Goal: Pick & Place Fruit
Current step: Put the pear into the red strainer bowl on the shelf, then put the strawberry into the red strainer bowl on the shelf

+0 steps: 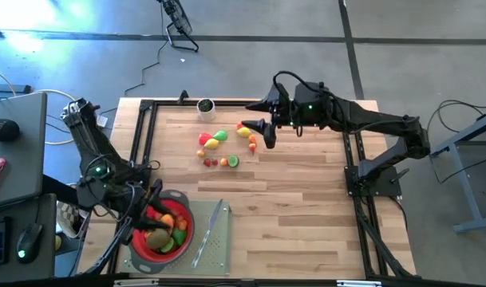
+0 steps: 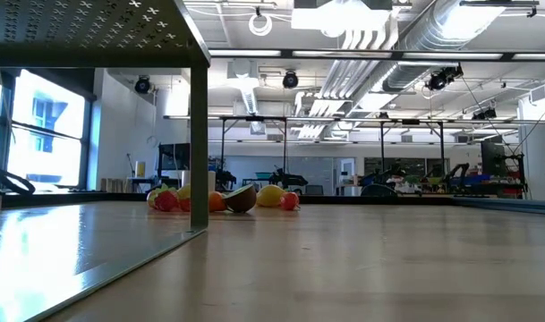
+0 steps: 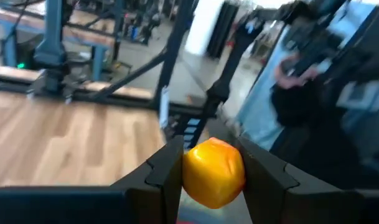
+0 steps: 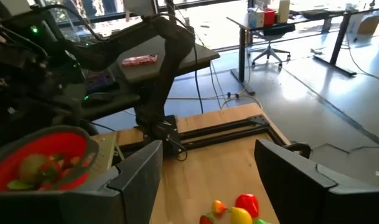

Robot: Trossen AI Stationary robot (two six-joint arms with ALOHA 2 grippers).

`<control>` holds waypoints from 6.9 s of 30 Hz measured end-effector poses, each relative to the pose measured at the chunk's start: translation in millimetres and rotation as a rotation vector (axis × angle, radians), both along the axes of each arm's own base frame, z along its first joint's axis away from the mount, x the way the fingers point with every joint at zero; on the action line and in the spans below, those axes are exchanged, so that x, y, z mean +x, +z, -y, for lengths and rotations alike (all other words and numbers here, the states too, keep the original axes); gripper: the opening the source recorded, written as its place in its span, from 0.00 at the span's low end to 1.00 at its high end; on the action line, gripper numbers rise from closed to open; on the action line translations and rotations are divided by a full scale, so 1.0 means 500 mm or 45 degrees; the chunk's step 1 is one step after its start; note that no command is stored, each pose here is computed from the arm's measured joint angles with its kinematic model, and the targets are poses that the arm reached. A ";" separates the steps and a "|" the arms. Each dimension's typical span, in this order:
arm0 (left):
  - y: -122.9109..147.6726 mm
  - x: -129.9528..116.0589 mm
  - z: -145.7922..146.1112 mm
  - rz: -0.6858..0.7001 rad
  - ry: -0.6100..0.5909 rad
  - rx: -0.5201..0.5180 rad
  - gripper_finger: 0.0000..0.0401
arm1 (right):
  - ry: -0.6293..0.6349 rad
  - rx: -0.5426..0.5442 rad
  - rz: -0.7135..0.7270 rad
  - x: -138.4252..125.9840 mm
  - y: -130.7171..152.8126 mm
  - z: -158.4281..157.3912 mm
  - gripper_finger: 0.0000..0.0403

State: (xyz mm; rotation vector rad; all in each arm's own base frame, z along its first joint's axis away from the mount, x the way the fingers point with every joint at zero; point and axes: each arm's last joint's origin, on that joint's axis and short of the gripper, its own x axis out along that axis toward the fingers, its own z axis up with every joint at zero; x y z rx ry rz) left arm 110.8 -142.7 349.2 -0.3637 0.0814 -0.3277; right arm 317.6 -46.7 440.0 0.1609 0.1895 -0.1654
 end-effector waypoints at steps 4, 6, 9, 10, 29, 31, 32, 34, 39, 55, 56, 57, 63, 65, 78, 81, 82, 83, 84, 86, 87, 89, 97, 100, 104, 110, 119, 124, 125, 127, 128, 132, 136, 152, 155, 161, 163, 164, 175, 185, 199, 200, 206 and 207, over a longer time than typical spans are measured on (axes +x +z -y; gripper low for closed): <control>-0.013 -0.022 -0.014 -0.076 0.027 0.068 0.32 | -0.029 -0.003 0.000 0.003 0.000 -0.020 0.61; -0.019 -0.030 -0.021 -0.122 0.020 0.070 0.32 | -0.032 -0.008 -0.001 0.003 0.000 -0.030 0.61; -0.036 -0.037 -0.026 -0.210 0.025 0.102 0.32 | -0.028 -0.012 -0.002 0.004 0.000 -0.040 0.61; -0.042 -0.038 -0.027 -0.242 0.030 0.114 0.32 | -0.029 -0.013 -0.002 0.004 0.000 -0.042 0.61; -0.069 -0.040 -0.018 -0.437 -0.108 0.090 0.33 | -0.100 -0.028 -0.003 0.004 0.000 -0.040 0.61; -0.070 -0.040 -0.017 -0.442 -0.111 0.095 0.35 | -0.100 -0.028 -0.003 0.004 0.000 -0.040 0.61; -0.072 -0.039 -0.017 -0.447 -0.109 0.103 0.36 | -0.100 -0.028 -0.003 0.004 0.000 -0.040 0.61; -0.075 -0.039 -0.016 -0.459 -0.106 0.124 0.39 | -0.100 -0.028 -0.003 0.004 0.000 -0.040 0.61; -0.079 -0.040 -0.017 -0.486 -0.110 0.121 0.48 | -0.103 -0.012 0.000 0.004 0.000 -0.040 0.61; -0.078 -0.042 -0.014 -0.563 -0.158 -0.013 0.52 | -0.100 0.001 0.003 0.004 0.000 -0.041 0.61; -0.078 -0.042 -0.014 -0.566 -0.156 -0.033 0.52 | -0.100 0.001 0.003 0.004 0.000 -0.041 0.61; -0.076 -0.041 -0.013 -0.563 -0.156 -0.056 0.52 | -0.098 0.001 0.002 0.004 0.000 -0.041 0.61; -0.054 -0.037 -0.005 -0.480 -0.186 -0.193 0.52 | -0.091 0.003 0.003 0.004 0.000 -0.042 0.61; -0.045 -0.036 -0.004 -0.442 -0.181 -0.245 0.52 | -0.090 0.003 0.003 0.004 0.000 -0.042 0.61; -0.013 -0.029 -0.017 -0.229 0.012 -0.316 0.52 | -0.043 -0.031 -0.004 0.005 0.000 -0.044 0.61; 0.009 -0.021 -0.033 -0.159 0.059 -0.269 0.52 | -0.048 -0.045 -0.007 0.005 0.000 -0.041 0.61; 0.017 -0.017 -0.038 -0.138 0.078 -0.255 0.52 | -0.054 -0.046 -0.007 0.004 0.000 -0.039 0.61; 0.025 -0.014 -0.044 -0.119 0.097 -0.243 0.52 | -0.057 -0.046 -0.007 0.004 0.000 -0.037 0.61; 0.031 -0.012 -0.048 -0.103 0.108 -0.231 0.52 | -0.060 -0.046 -0.007 0.004 0.000 -0.036 0.61; 0.042 -0.006 -0.054 -0.088 0.088 -0.223 0.52 | -0.061 -0.045 -0.007 0.004 0.000 -0.035 0.61; 0.045 -0.004 -0.056 -0.087 0.066 -0.224 0.52 | -0.062 -0.045 -0.008 0.004 0.000 -0.034 0.61; 0.048 0.000 -0.059 -0.090 0.029 -0.228 0.52 | -0.053 -0.043 -0.012 0.004 -0.001 -0.035 0.61; 0.049 0.010 -0.069 -0.080 0.047 -0.203 0.52 | -0.059 -0.037 -0.086 0.001 -0.012 -0.029 0.61; 0.049 0.017 -0.077 -0.057 0.123 -0.151 0.52 | -0.094 -0.007 -0.150 -0.004 -0.022 -0.017 0.61; 0.049 0.028 -0.094 -0.034 0.280 -0.107 0.52 | -0.168 0.055 -0.265 -0.014 -0.040 0.007 0.61; 0.049 0.049 -0.126 -0.017 0.466 -0.054 0.52 | -0.291 0.150 -0.431 -0.026 -0.070 0.051 0.61; 0.049 0.075 -0.182 -0.008 0.711 -0.042 0.52 | -0.048 0.053 -0.679 0.022 -0.158 0.131 0.61; 0.056 0.084 -0.213 0.031 0.839 -0.073 0.52 | 0.072 0.068 -0.787 0.051 -0.232 0.201 0.60; 0.058 0.085 -0.219 0.041 0.856 -0.080 0.52 | 0.088 0.055 -0.807 0.053 -0.246 0.216 0.60; 0.059 0.088 -0.228 0.049 0.876 -0.084 0.52 | 0.133 0.032 -0.844 0.059 -0.275 0.245 0.58; 0.059 0.089 -0.232 0.049 0.882 -0.085 0.52 | 0.157 0.019 -0.852 0.062 -0.288 0.258 0.56; 0.058 0.091 -0.244 0.050 0.928 -0.117 0.52 | 0.198 -0.027 -0.891 0.074 -0.346 0.311 0.52; 0.058 0.093 -0.254 0.051 0.966 -0.120 0.52 | 0.220 -0.068 -0.936 0.085 -0.402 0.349 0.51; 0.057 0.094 -0.281 0.056 1.075 -0.150 0.52 | 0.291 -0.321 -1.139 0.108 -0.502 0.378 0.51; 0.057 0.094 -0.283 0.056 1.087 -0.149 0.52 | 0.228 -0.257 -1.165 0.105 -0.503 0.377 0.51; 0.057 0.094 -0.285 0.057 1.092 -0.149 0.52 | -0.026 0.354 -1.075 0.086 -0.506 0.388 0.51; 0.057 0.094 -0.285 0.057 1.092 -0.149 0.52 | -0.092 0.544 -1.009 0.084 -0.504 0.394 0.51; 0.057 0.094 -0.285 0.057 1.092 -0.149 0.52 | -0.144 0.612 -0.979 0.086 -0.503 0.396 0.51; 0.057 0.096 -0.283 0.054 1.048 -0.166 0.52 | -0.548 0.966 -0.922 0.096 -0.526 0.398 0.50; 0.057 0.097 -0.282 0.053 1.025 -0.183 0.52 | -0.659 1.015 -0.904 0.112 -0.546 0.391 0.40; 0.053 0.097 -0.282 0.033 1.027 -0.172 0.52 | -0.745 1.021 -0.886 0.136 -0.572 0.376 0.38; 0.053 0.097 -0.282 0.030 1.027 -0.171 0.52 | -0.737 1.028 -0.884 0.136 -0.572 0.375 0.38; 0.052 0.097 -0.282 0.023 1.028 -0.167 0.52 | -0.724 1.071 -0.869 0.137 -0.571 0.375 0.31; 0.052 0.097 -0.282 0.023 1.028 -0.167 0.52 | -0.728 1.069 -0.870 0.137 -0.571 0.375 0.29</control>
